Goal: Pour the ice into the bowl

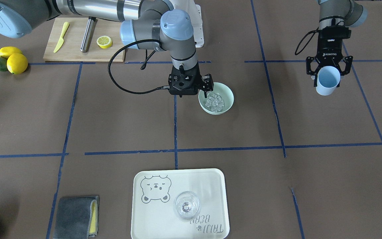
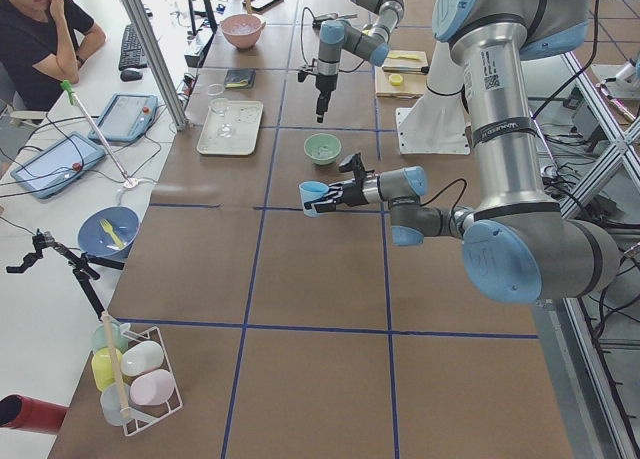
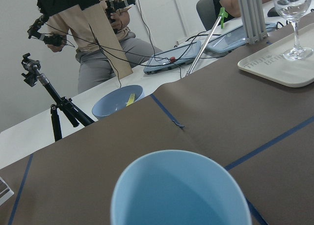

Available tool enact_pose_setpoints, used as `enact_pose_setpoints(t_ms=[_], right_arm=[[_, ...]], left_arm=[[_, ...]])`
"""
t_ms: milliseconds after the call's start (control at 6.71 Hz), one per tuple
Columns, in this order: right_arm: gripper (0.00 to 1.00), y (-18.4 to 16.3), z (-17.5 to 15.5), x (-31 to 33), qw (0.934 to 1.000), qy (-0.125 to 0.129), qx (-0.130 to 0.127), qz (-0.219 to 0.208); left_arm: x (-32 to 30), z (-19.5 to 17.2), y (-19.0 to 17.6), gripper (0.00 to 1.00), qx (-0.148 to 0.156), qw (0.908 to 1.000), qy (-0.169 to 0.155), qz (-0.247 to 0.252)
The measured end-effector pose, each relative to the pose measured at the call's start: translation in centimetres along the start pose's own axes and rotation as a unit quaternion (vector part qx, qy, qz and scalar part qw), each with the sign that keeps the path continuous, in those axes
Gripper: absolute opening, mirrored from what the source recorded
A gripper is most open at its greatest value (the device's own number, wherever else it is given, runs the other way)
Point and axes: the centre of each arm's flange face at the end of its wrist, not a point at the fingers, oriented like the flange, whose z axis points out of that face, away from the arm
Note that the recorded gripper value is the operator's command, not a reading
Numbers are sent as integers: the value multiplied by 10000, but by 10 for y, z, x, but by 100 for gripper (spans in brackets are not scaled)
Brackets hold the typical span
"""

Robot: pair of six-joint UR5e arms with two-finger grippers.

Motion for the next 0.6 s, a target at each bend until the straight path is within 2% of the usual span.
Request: enact_pose_setpoints(t_ms=[149, 298, 447, 596], right_arm=[[87, 4, 12, -6, 10000, 3, 29, -29], [66, 12, 20, -8, 10000, 17, 3, -66], [14, 22, 26, -8, 9999, 41, -47, -100], [0, 29, 31, -8, 9999, 60, -85, -127]], left_arm=[[-14, 2, -8, 0, 76, 9998, -144, -111], [-23, 5, -21, 0, 103, 9995, -173, -248], [-31, 7, -30, 0, 63, 9993, -137, -352], [-36, 9, -33, 0, 22, 9992, -126, -388]])
